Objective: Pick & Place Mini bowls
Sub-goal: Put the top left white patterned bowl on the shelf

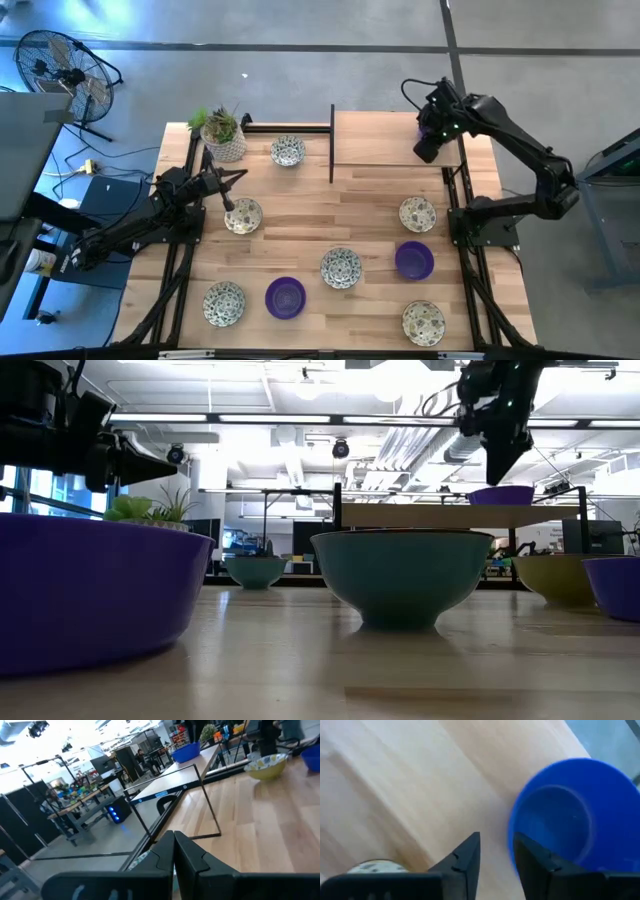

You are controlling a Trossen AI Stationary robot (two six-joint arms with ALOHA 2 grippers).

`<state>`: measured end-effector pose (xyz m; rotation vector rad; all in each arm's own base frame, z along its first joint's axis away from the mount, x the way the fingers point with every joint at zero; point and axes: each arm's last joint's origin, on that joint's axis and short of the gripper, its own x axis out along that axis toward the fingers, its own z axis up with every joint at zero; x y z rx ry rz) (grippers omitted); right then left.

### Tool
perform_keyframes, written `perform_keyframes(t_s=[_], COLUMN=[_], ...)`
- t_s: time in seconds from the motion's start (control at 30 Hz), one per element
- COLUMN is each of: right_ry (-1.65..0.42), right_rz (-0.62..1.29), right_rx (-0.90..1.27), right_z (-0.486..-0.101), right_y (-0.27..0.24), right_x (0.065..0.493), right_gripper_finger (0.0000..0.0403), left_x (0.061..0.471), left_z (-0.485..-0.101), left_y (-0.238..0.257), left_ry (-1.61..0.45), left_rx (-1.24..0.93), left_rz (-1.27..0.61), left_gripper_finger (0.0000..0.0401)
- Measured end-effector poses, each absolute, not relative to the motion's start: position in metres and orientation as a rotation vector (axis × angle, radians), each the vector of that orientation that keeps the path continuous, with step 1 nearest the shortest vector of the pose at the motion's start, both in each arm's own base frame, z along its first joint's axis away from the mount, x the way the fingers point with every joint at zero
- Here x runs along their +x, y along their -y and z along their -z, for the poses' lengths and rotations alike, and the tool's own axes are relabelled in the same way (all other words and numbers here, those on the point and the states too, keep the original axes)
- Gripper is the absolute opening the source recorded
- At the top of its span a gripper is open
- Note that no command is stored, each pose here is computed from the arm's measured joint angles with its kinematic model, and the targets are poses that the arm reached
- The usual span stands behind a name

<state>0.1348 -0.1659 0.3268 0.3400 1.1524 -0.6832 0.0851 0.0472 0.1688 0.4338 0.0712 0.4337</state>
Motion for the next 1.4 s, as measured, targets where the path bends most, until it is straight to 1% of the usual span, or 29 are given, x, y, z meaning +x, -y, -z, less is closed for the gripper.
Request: perform_keyframes(t_s=[0.07,0.17,0.2,0.27,0.43,0.5,0.63,0.73,0.83,1.13,1.23,1.4], right_ry=[-1.096,-0.969,-0.915,-0.81,-0.515,-0.406,-0.226,-0.124,-0.064,0.061,0.108,0.126], right_rz=[0.681,0.665,0.659,0.629,0.537,0.488,0.393,0.34,0.284,0.146,0.122,0.104], right_rx=[0.32,0.25,0.233,0.211,0.187,0.17,0.119,0.078,0.035,-0.042,-0.077,-0.089], right_z=[-0.334,-0.34,-0.339,-0.331,-0.296,-0.278,-0.245,-0.229,-0.221,-0.21,-0.208,-0.209], right_y=[0.155,0.134,0.127,0.114,0.089,0.082,0.069,0.061,0.054,0.032,0.027,0.025], right_x=[0.133,0.13,0.129,0.128,0.129,0.133,0.141,0.145,0.147,0.148,0.147,0.147], right_gripper_finger=[0.0089,0.0041,0.0023,0.0008,0.0026,0.0023,0.0004,0.0004,0.0001,0.0001,0.0001,0.0001], left_x=[0.085,0.086,0.086,0.086,0.087,0.087,0.088,0.09,0.094,0.114,0.125,0.148], left_z=[-0.169,-0.171,-0.171,-0.172,-0.172,-0.172,-0.174,-0.176,-0.181,-0.182,-0.19,-0.209], left_y=[-0.047,-0.045,-0.044,-0.043,-0.042,-0.041,-0.042,-0.042,-0.041,-0.03,-0.024,-0.01], left_ry=[-0.059,-0.036,-0.03,-0.015,0.004,0.007,-0.008,-0.035,-0.042,-0.182,-0.217,-0.271], left_rx=[0.42,0.431,0.441,0.463,0.437,0.437,0.419,0.392,0.389,0.361,0.365,0.408], left_rz=[-0.412,-0.362,-0.339,-0.299,-0.259,-0.238,-0.228,-0.217,-0.187,-0.12,-0.075,0.009], left_gripper_finger=[0.0,0.0,0.0,0.0,0.0,0.0,0.0,0.0,0.0,0.0,0.0,0.0])
